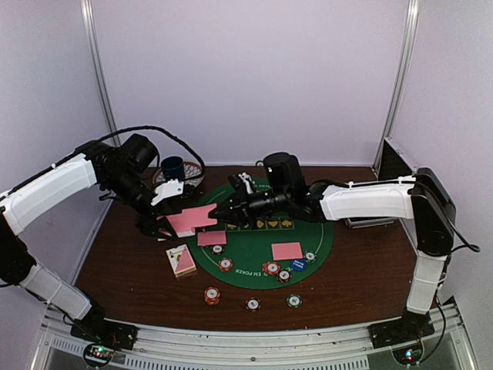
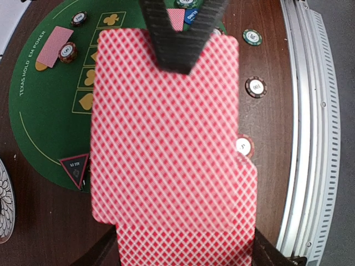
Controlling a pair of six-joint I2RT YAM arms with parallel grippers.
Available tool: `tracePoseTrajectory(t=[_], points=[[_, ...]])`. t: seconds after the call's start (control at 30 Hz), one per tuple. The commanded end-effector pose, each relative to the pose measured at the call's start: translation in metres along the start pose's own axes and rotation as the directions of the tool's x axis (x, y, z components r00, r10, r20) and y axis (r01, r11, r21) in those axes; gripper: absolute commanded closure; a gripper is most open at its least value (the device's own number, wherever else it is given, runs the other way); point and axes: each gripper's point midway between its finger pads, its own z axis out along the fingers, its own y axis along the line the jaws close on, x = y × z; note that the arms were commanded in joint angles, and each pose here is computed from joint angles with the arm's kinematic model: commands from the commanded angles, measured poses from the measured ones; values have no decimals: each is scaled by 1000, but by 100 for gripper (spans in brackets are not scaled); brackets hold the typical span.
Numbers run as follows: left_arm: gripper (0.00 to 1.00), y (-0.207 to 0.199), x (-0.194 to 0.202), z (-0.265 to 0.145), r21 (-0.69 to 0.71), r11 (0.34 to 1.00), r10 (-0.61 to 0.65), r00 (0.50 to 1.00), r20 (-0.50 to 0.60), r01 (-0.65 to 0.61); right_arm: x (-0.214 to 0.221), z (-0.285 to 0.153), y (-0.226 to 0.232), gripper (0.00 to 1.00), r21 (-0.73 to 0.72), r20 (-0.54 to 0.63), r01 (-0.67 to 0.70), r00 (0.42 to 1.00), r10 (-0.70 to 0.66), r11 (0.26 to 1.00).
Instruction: Distribute texas hold em gaming equipment
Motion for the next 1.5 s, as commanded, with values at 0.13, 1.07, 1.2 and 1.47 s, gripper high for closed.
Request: tracePoseTrajectory(t=[0.13, 1.07, 1.2, 1.47], points=[[100, 3, -5, -6, -23, 1000, 14, 1000, 18, -13, -27, -33, -9, 100, 19, 59, 14, 998, -15, 1000], [100, 2, -3, -6, -19, 1000, 15, 1000, 14, -14, -113, 41, -176, 100, 269, 75, -58, 996, 39, 961], [100, 1, -2, -5, -18, 1000, 15, 1000, 12, -15, -112, 42, -181, 100, 278, 70, -65, 996, 47, 959], [100, 0, -3, -5, -12, 1000, 14, 1000, 17, -14, -106, 44, -166, 75, 290, 46, -25, 999, 12, 957]])
